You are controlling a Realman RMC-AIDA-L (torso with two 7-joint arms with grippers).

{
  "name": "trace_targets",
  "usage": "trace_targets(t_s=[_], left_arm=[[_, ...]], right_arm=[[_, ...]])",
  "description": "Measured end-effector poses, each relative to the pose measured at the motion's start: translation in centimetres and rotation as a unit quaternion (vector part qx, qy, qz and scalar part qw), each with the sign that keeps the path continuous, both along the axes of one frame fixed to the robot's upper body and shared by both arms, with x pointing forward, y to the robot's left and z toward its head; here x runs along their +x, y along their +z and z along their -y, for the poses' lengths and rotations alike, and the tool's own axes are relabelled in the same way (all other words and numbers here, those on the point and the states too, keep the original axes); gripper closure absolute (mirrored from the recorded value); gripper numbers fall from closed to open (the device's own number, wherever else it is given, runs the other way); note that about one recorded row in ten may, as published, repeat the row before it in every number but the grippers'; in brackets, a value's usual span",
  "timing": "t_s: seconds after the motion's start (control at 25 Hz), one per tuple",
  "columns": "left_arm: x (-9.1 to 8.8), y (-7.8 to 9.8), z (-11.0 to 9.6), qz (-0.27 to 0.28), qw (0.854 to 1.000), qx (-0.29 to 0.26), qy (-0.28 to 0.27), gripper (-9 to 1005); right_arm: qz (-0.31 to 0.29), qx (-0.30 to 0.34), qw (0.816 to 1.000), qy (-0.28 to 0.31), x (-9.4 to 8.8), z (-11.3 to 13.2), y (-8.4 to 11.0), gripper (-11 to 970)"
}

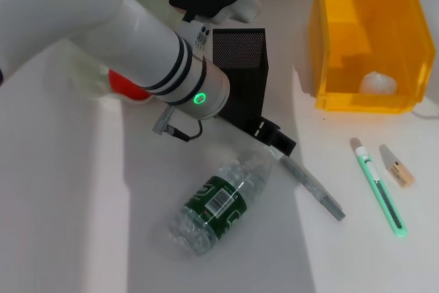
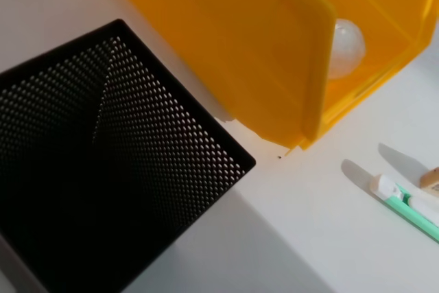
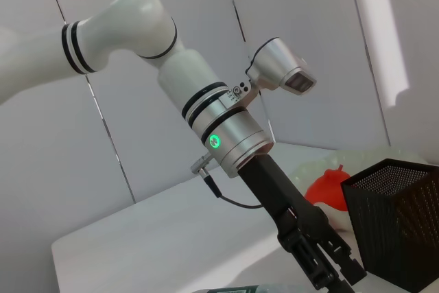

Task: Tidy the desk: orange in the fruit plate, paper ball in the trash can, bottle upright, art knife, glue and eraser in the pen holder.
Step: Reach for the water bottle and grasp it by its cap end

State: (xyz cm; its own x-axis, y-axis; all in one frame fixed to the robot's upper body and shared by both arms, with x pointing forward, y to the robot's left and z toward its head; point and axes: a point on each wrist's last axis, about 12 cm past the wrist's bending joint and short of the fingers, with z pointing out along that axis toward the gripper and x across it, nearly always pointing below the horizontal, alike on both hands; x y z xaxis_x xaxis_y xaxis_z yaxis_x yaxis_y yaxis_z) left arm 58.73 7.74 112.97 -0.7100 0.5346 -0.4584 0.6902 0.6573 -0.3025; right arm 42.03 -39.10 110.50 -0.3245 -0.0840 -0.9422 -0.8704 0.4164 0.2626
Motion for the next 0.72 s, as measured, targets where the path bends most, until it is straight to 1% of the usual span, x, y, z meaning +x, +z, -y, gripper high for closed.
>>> trace_targets(t_s=[0.72], left_arm=[[-0.6,-1.4,-0.2,0.002,1.000,-0.001,0.005,168]], right_arm=[[0.002,0.002,1.000,-0.001,0.0,0.0,0.0,193]])
